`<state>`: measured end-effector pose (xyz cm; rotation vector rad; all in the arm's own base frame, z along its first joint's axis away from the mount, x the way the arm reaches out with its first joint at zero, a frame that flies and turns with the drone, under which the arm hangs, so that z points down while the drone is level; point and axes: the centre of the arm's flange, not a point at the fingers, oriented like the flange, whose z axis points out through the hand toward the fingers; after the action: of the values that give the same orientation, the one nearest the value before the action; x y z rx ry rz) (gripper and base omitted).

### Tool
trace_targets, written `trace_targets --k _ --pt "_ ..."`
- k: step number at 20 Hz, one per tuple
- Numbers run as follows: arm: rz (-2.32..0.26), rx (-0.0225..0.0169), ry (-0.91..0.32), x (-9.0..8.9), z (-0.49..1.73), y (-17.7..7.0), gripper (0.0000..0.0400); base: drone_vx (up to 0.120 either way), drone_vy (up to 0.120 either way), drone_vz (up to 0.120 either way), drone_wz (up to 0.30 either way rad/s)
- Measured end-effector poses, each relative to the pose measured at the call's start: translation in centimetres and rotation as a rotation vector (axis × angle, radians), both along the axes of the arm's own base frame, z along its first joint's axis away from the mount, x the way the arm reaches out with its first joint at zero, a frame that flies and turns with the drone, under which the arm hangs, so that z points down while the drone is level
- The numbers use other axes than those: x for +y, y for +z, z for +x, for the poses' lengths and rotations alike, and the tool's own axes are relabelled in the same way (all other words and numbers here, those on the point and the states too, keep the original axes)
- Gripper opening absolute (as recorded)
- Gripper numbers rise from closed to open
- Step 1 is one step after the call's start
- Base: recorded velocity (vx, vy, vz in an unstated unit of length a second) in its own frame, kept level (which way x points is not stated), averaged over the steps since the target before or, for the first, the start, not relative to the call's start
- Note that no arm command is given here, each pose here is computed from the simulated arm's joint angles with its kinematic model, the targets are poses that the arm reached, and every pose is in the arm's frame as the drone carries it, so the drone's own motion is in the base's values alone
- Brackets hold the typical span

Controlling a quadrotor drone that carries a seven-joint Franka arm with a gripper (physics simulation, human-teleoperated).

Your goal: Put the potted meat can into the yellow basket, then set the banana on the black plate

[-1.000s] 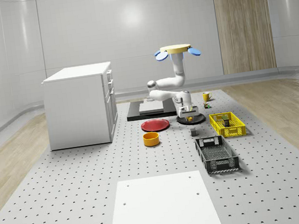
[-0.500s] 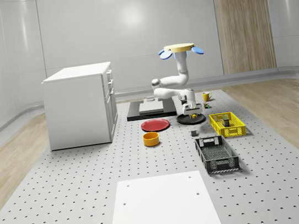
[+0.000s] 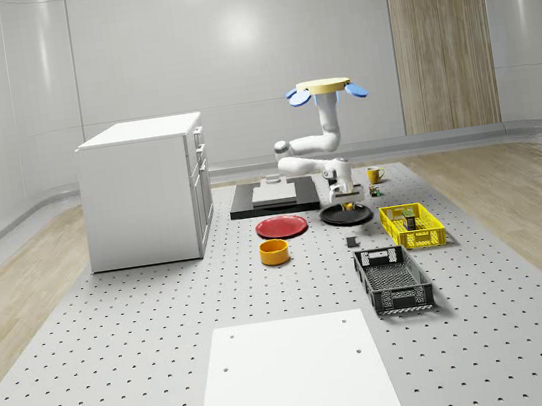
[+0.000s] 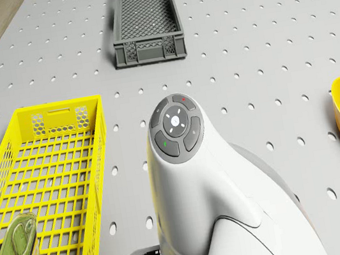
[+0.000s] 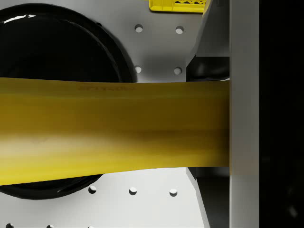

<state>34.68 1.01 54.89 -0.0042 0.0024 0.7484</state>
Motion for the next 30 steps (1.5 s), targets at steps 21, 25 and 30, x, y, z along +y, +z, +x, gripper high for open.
trace_targets --k 21,25,30 --pt "0.000 0.0000 0.000 0.00 0.00 0.00 0.0189 -0.120 0.011 -0.040 0.000" --pt "0.000 0.0000 0.000 0.00 0.00 0.00 0.0189 -0.120 0.000 -0.080 0.000" --pt "0.000 0.0000 -0.001 0.00 0.00 0.49 0.0189 -0.032 0.000 0.000 0.000"
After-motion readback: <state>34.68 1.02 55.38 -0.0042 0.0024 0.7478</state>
